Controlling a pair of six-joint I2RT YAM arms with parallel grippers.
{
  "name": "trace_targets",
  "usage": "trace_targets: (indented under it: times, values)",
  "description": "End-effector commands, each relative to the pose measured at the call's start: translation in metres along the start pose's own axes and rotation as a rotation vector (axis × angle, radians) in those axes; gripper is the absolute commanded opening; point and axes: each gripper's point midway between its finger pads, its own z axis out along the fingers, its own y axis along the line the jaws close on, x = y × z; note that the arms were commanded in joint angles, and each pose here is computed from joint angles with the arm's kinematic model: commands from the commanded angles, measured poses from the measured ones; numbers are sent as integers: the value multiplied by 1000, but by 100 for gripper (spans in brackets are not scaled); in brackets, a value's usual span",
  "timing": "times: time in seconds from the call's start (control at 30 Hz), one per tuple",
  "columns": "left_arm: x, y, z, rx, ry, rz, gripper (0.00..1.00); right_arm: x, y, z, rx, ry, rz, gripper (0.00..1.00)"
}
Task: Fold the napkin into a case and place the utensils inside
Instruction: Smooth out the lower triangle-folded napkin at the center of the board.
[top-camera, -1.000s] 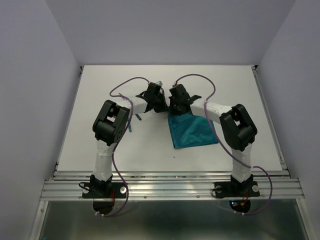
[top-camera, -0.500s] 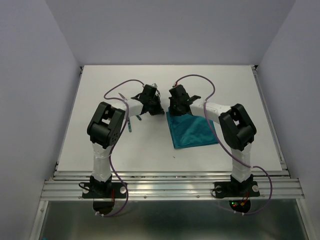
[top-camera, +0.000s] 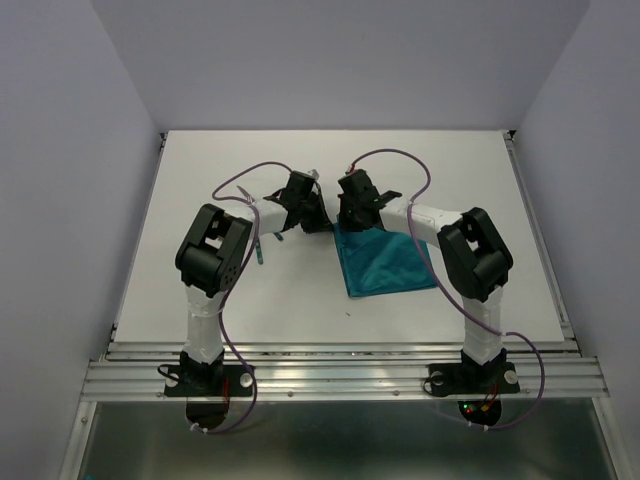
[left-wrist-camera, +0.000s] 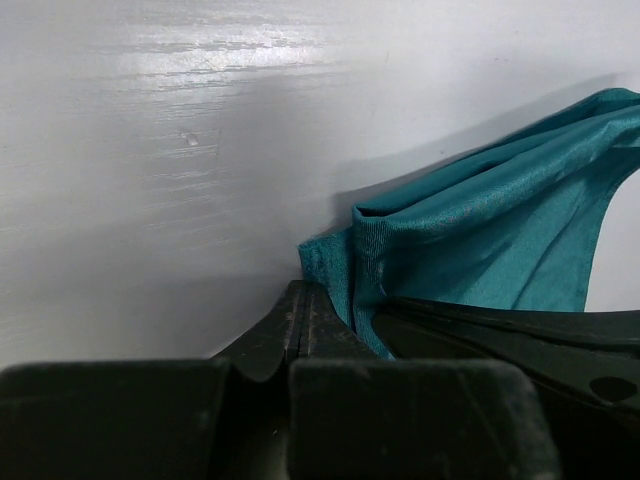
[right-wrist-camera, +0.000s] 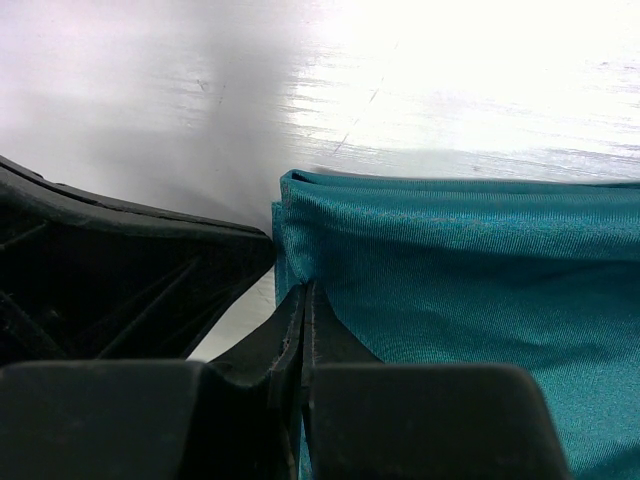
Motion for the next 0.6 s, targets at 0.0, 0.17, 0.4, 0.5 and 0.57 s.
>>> trace_targets:
  times: [0.0,0.17,0.4,0.5,0.57]
  values:
    - [5,4,6,-4,11,5,0,-34,18,-20,-43,-110,18,1]
    - [5,11,14,-47,30,0,0,-39,21,-27,-56,-122,18,1]
    - [-1,13,18,-82,28,-1,0,-45,23,-35,-62,-136,16,1]
    - [-1,13,18,-87,28,1,0,-44,24,-34,-67,-130,10,1]
    - [-1,14,18,-91,27,1,0,-42,25,-30,-67,-121,9,1]
